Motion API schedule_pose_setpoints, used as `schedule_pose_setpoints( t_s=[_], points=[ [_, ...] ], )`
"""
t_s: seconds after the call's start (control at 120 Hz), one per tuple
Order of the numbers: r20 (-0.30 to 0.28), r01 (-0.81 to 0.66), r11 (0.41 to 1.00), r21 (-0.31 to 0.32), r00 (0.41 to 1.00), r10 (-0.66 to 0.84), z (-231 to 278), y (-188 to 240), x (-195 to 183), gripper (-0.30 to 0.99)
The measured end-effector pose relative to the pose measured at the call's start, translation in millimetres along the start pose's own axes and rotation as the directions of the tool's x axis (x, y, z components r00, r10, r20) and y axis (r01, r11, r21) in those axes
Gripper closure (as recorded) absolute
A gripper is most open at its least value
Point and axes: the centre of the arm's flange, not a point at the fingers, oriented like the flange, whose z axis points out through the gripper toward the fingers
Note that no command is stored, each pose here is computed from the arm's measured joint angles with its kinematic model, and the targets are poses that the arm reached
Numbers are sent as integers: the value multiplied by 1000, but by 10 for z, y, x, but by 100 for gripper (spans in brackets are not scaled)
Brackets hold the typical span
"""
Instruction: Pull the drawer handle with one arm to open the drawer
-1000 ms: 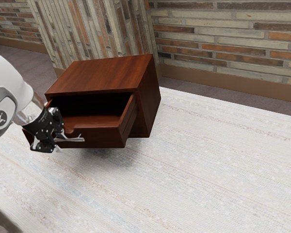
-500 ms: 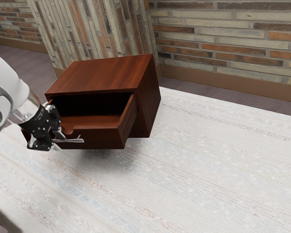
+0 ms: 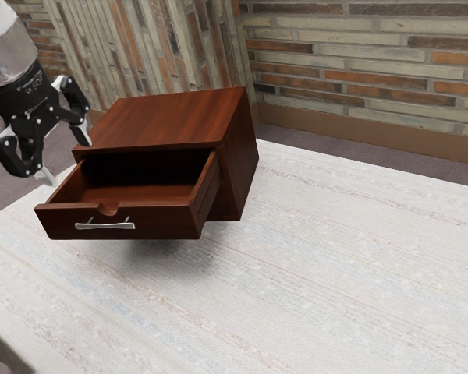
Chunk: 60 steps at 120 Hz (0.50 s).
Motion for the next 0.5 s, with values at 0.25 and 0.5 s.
schedule_pose_setpoints(
  t_s=[0.25,0.5],
  points=[
    [67,63,985,163,995,-74,382,-124,341,3],
    [63,54,971,235,995,-71,626,-168,324,1]
  ],
)
